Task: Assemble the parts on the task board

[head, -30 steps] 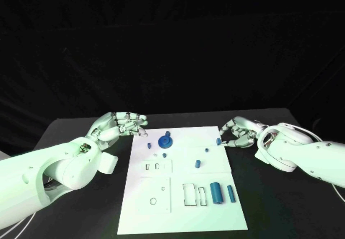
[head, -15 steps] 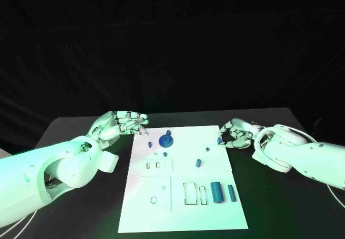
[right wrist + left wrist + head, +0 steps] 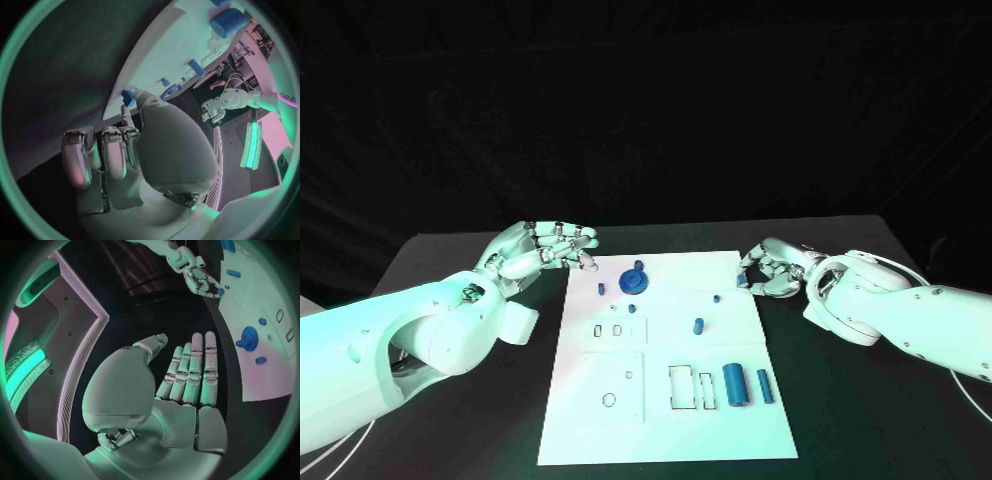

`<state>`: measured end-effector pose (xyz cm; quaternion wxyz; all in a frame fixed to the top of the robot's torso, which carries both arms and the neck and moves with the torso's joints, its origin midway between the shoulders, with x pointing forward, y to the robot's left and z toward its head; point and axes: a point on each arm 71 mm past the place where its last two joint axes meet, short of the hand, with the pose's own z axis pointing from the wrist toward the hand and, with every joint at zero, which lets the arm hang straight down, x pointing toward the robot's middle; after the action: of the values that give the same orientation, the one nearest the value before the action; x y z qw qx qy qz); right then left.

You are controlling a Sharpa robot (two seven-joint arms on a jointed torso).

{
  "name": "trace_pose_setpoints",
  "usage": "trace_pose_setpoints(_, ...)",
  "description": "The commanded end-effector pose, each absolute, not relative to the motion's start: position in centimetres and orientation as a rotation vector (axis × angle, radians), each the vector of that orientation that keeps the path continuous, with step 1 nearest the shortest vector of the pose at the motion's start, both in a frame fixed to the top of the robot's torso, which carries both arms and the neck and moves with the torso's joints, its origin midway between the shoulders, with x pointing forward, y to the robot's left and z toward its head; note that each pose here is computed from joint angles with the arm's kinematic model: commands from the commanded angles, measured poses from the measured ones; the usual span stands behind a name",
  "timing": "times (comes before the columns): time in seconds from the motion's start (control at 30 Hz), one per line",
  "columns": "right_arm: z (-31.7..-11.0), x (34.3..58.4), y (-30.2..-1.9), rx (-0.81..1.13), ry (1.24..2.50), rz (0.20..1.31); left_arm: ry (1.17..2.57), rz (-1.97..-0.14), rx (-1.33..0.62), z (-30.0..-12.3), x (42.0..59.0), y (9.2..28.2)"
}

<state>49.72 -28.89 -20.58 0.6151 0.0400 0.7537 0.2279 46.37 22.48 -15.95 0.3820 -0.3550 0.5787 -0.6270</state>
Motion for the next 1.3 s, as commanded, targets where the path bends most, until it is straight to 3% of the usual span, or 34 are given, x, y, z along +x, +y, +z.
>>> trace_pose_setpoints(0.03, -20.8, 49.7, -28.8, 0.081, 1.743, 0.514, 1.481, -1.62, -0.893, -15.8, 46.3, 22.3)
trace_pose_setpoints(0.93, -20.2, 50.0, -28.2, 0.098, 1.645, 0.511, 1.483, -1.618, -0.894, -15.8, 46.3, 22.4)
trace_pose_setpoints(1.3, -18.4, 49.3, -25.3, 0.128, 1.601, 0.573, 1.482, -1.614, -0.896, -15.9, 46.4, 22.4)
